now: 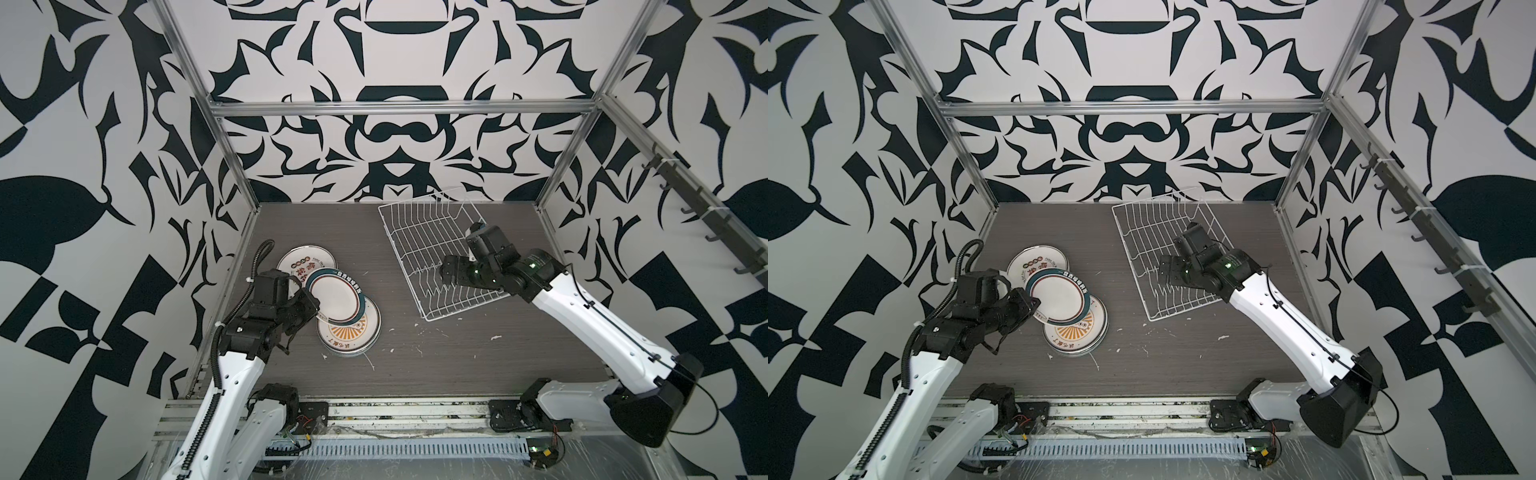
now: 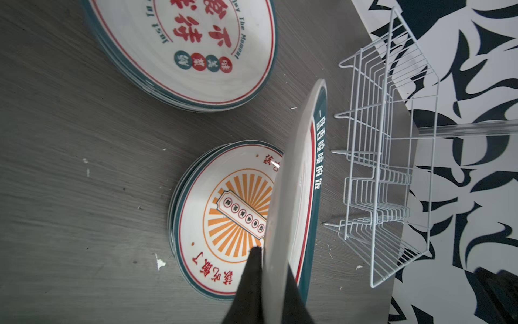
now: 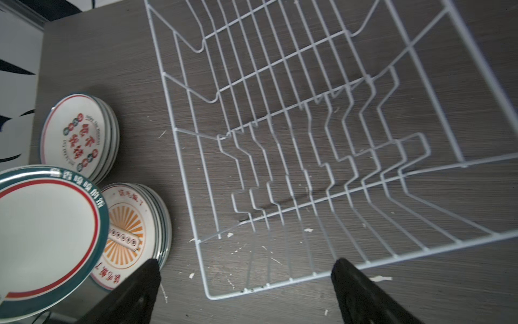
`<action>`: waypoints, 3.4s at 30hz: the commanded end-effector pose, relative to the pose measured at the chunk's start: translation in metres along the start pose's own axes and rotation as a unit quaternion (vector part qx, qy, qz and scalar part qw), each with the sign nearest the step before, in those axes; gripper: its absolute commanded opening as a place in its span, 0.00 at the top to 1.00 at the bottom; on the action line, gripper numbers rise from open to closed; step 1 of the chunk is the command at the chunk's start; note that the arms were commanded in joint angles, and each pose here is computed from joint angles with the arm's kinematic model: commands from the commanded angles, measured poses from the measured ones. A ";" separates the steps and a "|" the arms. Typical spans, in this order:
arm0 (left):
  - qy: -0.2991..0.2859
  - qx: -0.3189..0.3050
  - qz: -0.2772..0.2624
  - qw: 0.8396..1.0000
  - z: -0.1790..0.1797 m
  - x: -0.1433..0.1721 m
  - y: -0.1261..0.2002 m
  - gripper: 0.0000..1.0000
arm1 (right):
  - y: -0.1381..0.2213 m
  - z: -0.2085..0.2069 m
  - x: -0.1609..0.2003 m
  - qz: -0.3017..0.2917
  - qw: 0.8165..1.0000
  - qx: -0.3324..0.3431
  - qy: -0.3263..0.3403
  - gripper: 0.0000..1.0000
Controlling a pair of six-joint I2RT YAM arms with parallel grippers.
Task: Unload the plates from the dish rack
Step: Place the plate among the plates.
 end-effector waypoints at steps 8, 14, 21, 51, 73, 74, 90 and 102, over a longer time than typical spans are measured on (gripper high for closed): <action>0.018 -0.037 0.012 0.999 0.017 0.015 0.003 1.00 | 0.019 -0.028 -0.015 -0.041 0.996 0.074 0.037 0.01; 0.030 -0.032 0.030 0.999 0.021 0.025 -0.004 1.00 | 0.016 -0.030 -0.011 -0.035 0.996 0.070 0.040 0.01; 0.047 -0.021 0.051 0.997 0.025 0.037 -0.014 1.00 | 0.018 -0.029 -0.011 -0.033 0.997 0.056 0.036 0.01; 0.074 -0.018 0.085 0.993 0.040 0.057 -0.044 0.79 | 0.003 -0.031 0.000 0.001 0.998 0.042 0.038 0.00; 0.062 -0.014 0.094 0.994 0.037 0.052 -0.057 0.56 | -0.001 -0.044 0.006 0.016 0.999 0.050 0.013 0.00; 0.062 -0.015 0.094 0.994 0.037 0.051 -0.057 0.55 | 0.000 -0.044 0.006 0.015 0.999 0.049 0.012 0.01; 0.057 -0.031 0.095 0.993 0.037 0.047 -0.056 0.40 | 0.008 -0.052 0.009 0.010 0.998 0.053 0.012 0.01; 0.052 -0.037 0.106 0.992 0.036 0.045 -0.060 0.00 | 0.004 -0.052 0.008 0.014 0.998 0.057 0.015 0.00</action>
Point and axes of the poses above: each gripper's point midway between its finger pads, its own y axis back along the fingers, its own z axis along the line the jaws close on, x = y × z, the point moved 5 cm from there along y, back along the fingers, and after that the axes turned 11 degrees about -y, right-handed, at the moved point
